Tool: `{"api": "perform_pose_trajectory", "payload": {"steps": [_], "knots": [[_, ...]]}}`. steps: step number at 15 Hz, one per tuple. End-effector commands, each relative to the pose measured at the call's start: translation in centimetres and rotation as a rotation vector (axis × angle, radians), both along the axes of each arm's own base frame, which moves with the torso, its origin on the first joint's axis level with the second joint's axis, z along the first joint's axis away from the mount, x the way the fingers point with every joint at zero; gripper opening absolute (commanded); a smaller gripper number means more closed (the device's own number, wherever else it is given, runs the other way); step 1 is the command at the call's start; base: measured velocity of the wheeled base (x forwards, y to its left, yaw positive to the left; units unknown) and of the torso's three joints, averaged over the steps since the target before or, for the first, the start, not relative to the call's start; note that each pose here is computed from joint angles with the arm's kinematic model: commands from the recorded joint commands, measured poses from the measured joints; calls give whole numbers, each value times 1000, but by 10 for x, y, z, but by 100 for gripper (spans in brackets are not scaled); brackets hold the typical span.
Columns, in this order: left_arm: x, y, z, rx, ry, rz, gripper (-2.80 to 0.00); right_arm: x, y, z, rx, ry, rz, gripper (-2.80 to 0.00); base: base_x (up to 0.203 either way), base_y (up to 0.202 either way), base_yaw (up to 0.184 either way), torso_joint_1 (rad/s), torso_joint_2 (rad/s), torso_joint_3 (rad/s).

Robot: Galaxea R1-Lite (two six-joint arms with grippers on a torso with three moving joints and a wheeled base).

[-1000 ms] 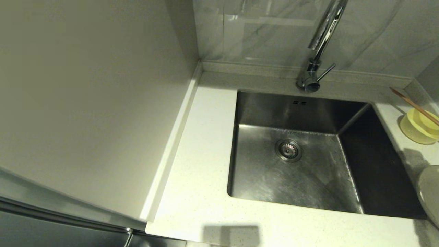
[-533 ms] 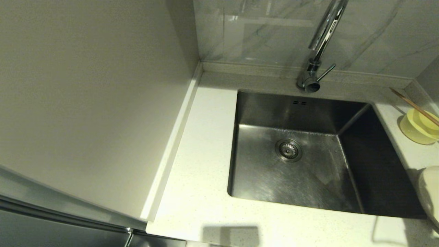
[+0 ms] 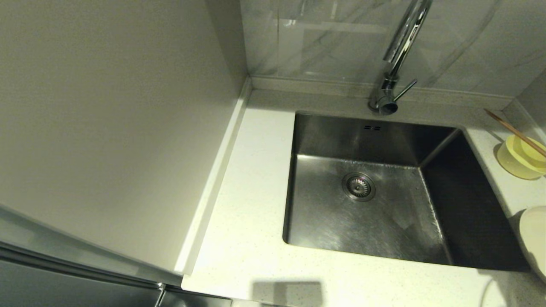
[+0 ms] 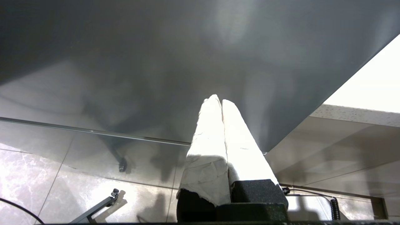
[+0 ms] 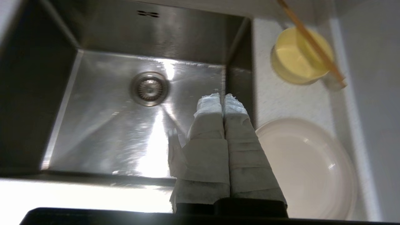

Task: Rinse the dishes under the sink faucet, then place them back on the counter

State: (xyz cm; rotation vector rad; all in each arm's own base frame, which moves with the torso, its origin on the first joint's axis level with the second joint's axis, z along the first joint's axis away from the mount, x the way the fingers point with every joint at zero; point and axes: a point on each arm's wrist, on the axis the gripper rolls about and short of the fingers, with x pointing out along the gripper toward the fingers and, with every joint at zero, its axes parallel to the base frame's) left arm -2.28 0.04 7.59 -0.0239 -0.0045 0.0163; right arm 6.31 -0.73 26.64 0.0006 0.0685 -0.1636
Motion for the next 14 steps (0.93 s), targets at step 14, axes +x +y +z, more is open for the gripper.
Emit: {"api": "perform_pose_trajectory", "payload": {"steps": [14], "knots": [[0, 0, 0, -1, -2, 0, -280, -98, 6, -144, 66, 18, 58, -280, 0, 0, 0, 0, 0, 0]]}}
